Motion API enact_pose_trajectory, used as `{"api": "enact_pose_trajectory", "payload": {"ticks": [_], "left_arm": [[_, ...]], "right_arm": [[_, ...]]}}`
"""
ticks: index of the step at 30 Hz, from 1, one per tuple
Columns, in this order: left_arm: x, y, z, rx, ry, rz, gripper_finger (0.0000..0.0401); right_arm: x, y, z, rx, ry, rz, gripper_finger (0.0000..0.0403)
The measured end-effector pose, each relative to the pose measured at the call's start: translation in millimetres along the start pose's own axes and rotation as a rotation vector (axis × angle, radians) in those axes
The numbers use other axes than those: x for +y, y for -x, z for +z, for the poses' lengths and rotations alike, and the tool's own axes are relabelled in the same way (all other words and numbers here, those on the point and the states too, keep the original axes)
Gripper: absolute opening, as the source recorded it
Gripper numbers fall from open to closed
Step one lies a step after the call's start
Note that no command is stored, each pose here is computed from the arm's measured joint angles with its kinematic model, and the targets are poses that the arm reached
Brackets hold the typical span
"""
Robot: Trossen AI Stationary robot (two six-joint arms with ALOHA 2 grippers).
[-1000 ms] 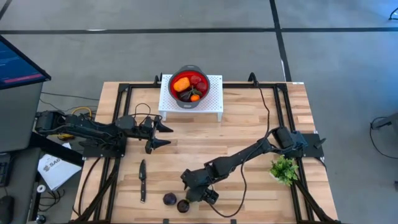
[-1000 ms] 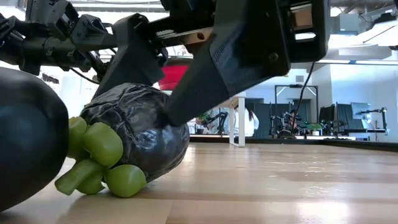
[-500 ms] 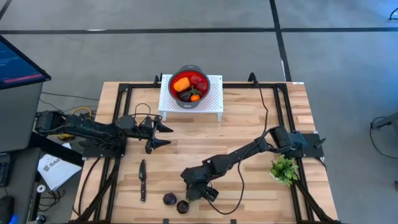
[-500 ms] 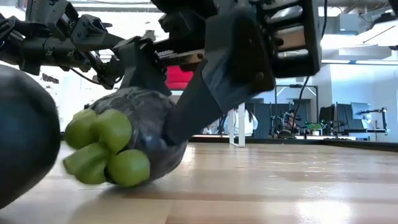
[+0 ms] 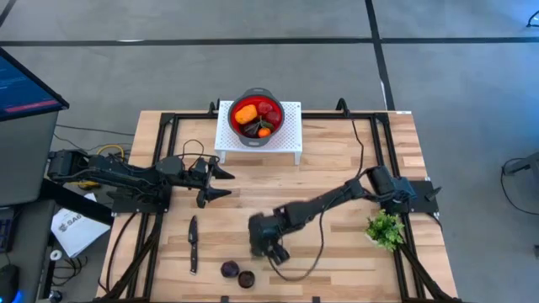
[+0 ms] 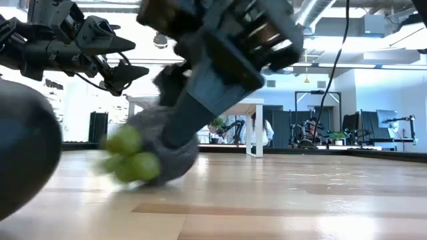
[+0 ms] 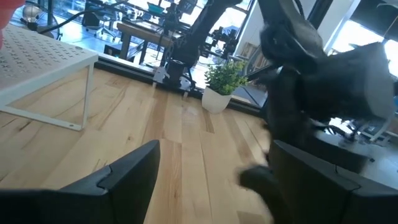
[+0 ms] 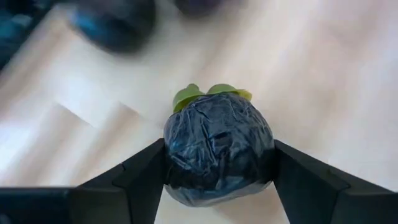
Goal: Pick & Place Fruit
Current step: Put the mangosteen into the red strainer bowl
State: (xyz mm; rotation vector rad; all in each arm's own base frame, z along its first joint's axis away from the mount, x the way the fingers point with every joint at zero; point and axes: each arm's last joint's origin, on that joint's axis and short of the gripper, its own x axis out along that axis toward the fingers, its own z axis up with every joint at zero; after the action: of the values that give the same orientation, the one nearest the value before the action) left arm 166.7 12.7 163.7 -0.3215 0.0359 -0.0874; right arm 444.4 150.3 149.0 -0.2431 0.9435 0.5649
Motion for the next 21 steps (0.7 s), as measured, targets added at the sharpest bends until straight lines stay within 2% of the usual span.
{"api": "enact_pose_trajectory", "payload": {"ticks": [4,9,13,16,21], "left_arm": [[0,0,0,-0.002,0.0,-0.001,0.0297],[-1,0,0,-0.002,-0.001,-0.005,0.0297],[-4,-1,0,-0.005,-0.031,-0.03,0.0297],[-10,-1,2,-0.034,-0.085,-0.07,0.0297],[-28,-3,5,-0.089,-0.314,-0.172,0.0297]], "right_arm": [[-20,24,-7,0.026,-0.103,-0.044,0.0244],[-30,42,-42,-0.04,-0.233,-0.112,0.0237],[-35,63,-68,-0.277,-0.369,-0.192,0.0237],[-36,72,-91,-0.443,-0.475,-0.211,0.0237],[-37,85,-115,-0.779,-0.526,-0.21,0.0236]]}}
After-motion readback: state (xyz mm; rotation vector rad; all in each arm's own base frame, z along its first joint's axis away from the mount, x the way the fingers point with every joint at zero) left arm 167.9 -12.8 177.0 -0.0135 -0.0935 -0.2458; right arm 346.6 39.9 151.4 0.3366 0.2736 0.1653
